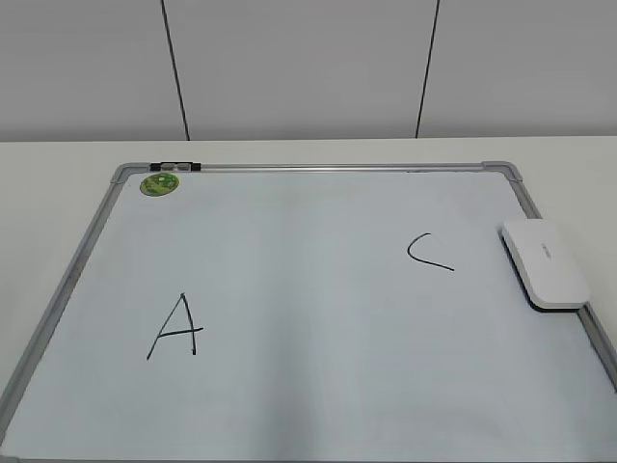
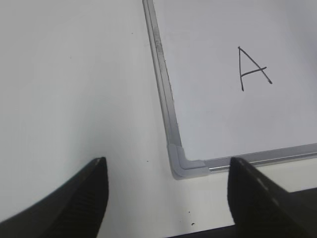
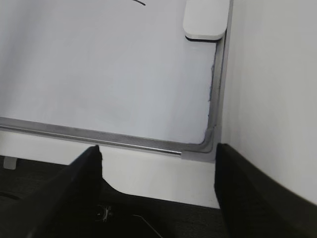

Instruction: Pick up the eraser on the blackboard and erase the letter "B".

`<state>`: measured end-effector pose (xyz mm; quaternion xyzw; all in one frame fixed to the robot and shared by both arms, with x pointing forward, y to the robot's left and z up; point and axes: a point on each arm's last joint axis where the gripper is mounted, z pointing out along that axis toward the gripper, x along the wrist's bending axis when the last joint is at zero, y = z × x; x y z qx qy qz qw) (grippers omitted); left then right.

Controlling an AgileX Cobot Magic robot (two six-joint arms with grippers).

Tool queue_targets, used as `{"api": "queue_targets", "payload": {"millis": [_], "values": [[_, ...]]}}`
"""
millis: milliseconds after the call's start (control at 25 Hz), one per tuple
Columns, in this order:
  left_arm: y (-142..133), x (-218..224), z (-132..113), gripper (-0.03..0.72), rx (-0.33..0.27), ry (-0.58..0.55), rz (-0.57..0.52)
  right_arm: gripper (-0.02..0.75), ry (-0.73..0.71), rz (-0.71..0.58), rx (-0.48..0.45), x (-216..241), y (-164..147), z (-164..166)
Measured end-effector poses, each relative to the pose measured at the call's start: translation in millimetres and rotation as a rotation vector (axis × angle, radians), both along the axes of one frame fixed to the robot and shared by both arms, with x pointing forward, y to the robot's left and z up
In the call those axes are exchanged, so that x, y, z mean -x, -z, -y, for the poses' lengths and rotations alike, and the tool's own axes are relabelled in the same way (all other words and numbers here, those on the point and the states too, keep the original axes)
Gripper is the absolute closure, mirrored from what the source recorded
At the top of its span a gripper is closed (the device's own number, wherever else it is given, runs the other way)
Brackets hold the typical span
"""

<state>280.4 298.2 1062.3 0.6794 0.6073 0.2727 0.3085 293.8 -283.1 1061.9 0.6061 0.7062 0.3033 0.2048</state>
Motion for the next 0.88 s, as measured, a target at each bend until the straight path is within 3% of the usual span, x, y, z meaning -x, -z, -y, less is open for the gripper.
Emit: {"api": "queue_targets", "payload": {"millis": [280, 880], "values": [[9.0, 11.4, -2.2, 0.141, 0.000, -0.002, -0.003, 0.216, 0.035, 0.081, 0.094, 33.0, 14.8, 15.8], [11.7, 11.2, -2.1, 0.158, 0.000, -0.003, -0.012, 0.216, 0.045, 0.121, 0.097, 39.4, 19.6, 18.3]]}}
